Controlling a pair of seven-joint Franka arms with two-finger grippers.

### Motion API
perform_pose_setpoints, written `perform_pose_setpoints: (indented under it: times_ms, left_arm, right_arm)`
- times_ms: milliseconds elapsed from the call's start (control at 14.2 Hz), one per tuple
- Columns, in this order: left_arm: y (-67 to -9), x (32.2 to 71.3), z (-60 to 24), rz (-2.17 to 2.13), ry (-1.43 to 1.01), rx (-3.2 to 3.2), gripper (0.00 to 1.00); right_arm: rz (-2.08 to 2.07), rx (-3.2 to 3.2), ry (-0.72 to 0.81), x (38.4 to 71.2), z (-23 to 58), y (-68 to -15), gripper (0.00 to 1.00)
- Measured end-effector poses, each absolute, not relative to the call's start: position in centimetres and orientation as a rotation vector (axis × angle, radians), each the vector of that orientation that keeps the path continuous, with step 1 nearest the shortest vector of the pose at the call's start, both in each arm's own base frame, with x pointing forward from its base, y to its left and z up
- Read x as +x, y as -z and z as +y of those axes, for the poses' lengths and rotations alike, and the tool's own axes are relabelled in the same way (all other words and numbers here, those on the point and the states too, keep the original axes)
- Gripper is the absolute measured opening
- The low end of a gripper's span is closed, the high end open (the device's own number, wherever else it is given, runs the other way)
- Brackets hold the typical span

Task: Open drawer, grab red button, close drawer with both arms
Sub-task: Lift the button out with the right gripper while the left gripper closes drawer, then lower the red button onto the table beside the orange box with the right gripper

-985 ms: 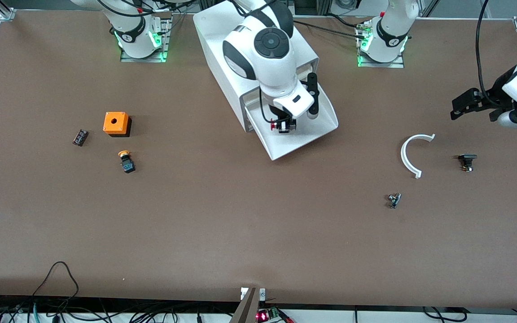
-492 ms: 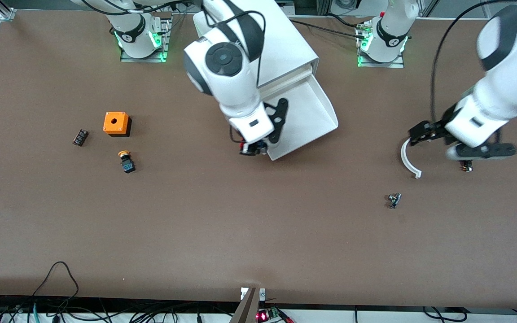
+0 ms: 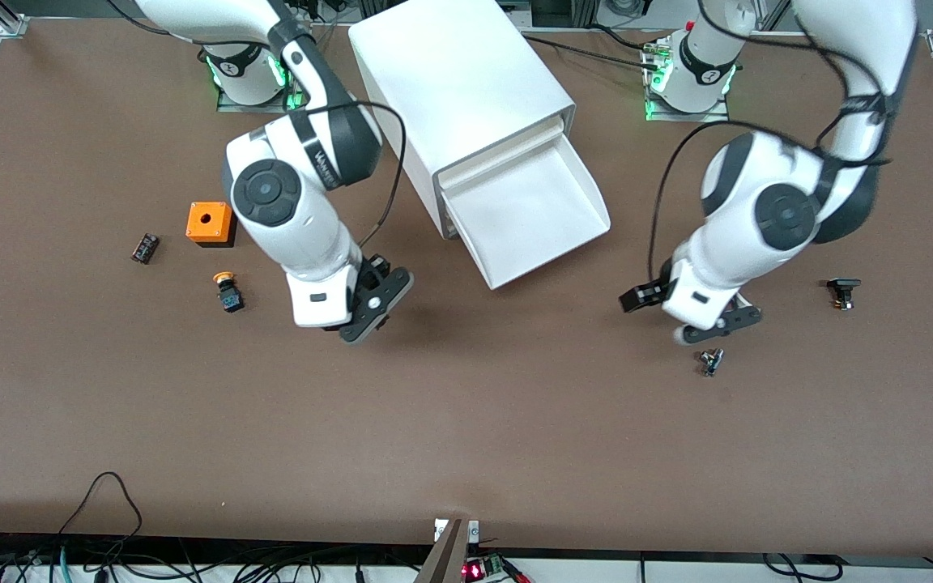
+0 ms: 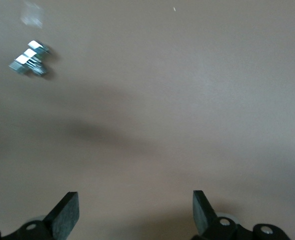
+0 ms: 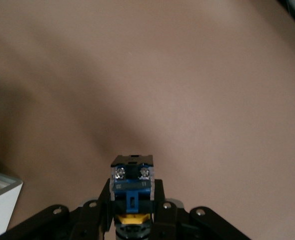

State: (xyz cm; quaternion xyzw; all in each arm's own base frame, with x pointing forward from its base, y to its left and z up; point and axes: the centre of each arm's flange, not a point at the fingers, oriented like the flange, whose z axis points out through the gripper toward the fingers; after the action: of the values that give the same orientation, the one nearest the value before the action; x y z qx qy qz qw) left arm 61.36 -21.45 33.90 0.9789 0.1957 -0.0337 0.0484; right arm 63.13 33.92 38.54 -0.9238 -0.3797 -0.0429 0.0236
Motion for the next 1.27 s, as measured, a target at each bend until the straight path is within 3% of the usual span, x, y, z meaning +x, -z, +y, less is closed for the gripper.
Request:
perform_pose_setpoints:
  times_ms: [281,704,1055,1266]
  left_arm:
    - [-29.4,59.6,-26.0,0.645,0.123,2.966,1.00]
    - [-27.4,49.8,-34.6,0.380,0.216,3.068,1.00]
    - [-27.0,42.0,-39.3,0.159,0.295,3.101,1.00]
    - [-27.1,39.9,-40.8,0.090,0.311,3.101,1.00]
  right_arm:
    - [-0.827,-2.991,-0.031,61.7,29.1,-34.2,0.33]
    - [-0.393,-3.091,-0.216,59.1,21.0,-30.6,0.33]
    - [-0.130,-3.153,-0.232,57.0,17.7,-26.6,0.33]
    - [-0.076,-3.229,-0.192,56.5,17.5,-25.9,0.34]
